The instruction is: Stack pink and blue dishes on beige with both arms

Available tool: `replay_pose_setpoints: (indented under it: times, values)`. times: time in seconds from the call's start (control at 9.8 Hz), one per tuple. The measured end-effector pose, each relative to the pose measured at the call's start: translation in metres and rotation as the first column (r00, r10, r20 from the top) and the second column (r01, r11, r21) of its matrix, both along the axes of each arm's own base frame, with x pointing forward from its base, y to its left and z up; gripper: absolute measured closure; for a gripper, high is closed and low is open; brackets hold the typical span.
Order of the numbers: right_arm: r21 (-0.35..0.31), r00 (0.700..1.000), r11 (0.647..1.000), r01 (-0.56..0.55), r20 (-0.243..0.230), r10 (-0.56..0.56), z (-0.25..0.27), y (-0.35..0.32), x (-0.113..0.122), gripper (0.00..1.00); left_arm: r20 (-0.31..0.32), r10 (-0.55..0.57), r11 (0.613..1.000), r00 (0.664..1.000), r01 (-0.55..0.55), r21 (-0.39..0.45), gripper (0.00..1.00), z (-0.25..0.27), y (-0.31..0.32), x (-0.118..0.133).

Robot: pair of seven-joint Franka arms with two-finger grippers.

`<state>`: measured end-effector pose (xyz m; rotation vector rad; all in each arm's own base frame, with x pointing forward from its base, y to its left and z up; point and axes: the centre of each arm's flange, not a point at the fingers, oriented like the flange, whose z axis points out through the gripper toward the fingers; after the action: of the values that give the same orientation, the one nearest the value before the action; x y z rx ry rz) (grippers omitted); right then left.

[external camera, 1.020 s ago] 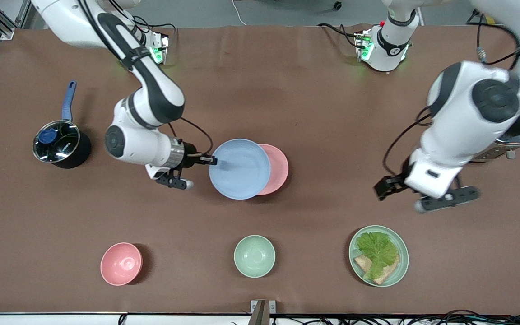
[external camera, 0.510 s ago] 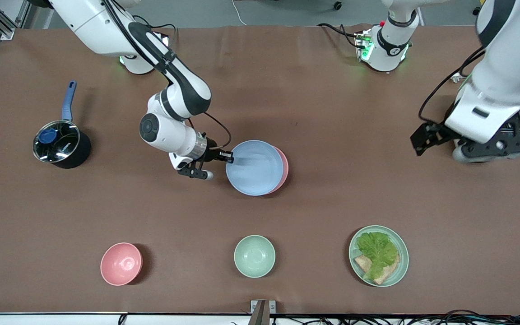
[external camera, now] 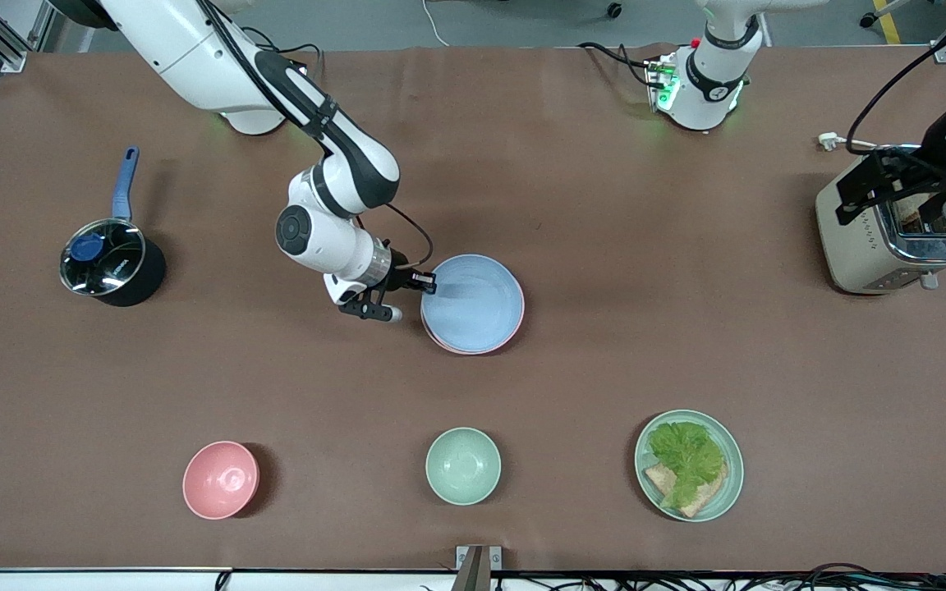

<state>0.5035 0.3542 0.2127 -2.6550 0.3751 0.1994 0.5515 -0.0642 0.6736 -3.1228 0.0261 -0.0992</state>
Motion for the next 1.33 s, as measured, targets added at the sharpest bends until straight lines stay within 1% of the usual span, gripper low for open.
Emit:
replay_pose_setpoints:
  times: [0.1,0.2,0.41,0.51,0.61,0.71,0.82,0.92,1.02,1.12,1.33]
  values:
    - [0.0,1.0,1.0,0.003,0.003,-0.003,0.0,-0.001,0.001,0.6,-0.009,0.001,1.0,1.0,-0.001,0.003,0.0,-0.001,0.002,-0.008]
    - [0.002,1.0,1.0,0.009,0.015,-0.009,0.004,-0.003,0.005,0.44,-0.017,0.005,1.0,1.0,-0.005,0.006,0.0,-0.002,0.004,-0.014]
    - [-0.003,0.999,1.0,0.013,0.053,-0.013,0.037,-0.018,0.019,0.15,-0.029,0.005,1.0,1.0,-0.005,0.009,0.0,-0.007,0.004,-0.019]
    - [-0.042,0.998,0.999,-0.014,0.061,0.016,0.067,-0.043,0.03,0.01,-0.033,0.004,1.0,0.999,-0.003,0.01,0.0,-0.009,0.004,-0.018]
    - [-0.125,0.997,0.991,-0.046,0.064,0.054,0.1,-0.084,0.043,0.0,-0.037,0.002,1.0,0.999,-0.002,0.01,0.0,-0.012,0.003,-0.018]
    - [-0.243,0.995,0.968,-0.064,0.065,0.082,0.133,-0.136,0.053,0.0,-0.039,0.0,1.0,0.999,0.0,0.01,0.0,-0.013,0.002,-0.018]
    - [-0.345,0.994,0.937,-0.048,0.072,0.077,0.165,-0.188,0.061,0.0,-0.039,-0.001,1.0,0.999,0.002,0.01,0.0,-0.013,0.001,-0.018]
    - [-0.401,0.993,0.916,0.005,0.107,0.042,0.201,-0.234,0.068,0.0,-0.04,-0.002,1.0,0.999,0.002,0.01,0.0,-0.013,0.001,-0.017]
    - [-0.423,0.987,0.904,0.058,0.16,0.011,0.242,-0.277,0.073,0.0,-0.041,-0.002,1.0,0.999,0.002,0.01,0.0,-0.014,0.001,-0.017]
    - [-0.431,0.983,0.899,0.076,0.182,0.005,0.283,-0.315,0.072,0.0,-0.043,-0.002,1.0,0.999,0.003,0.01,0.0,-0.015,0.001,-0.017]
    - [-0.442,0.989,0.896,0.031,0.141,0.036,0.356,-0.366,0.06,0.0,-0.045,-0.001,1.0,0.999,0.001,0.011,0.0,-0.016,0.001,-0.017]
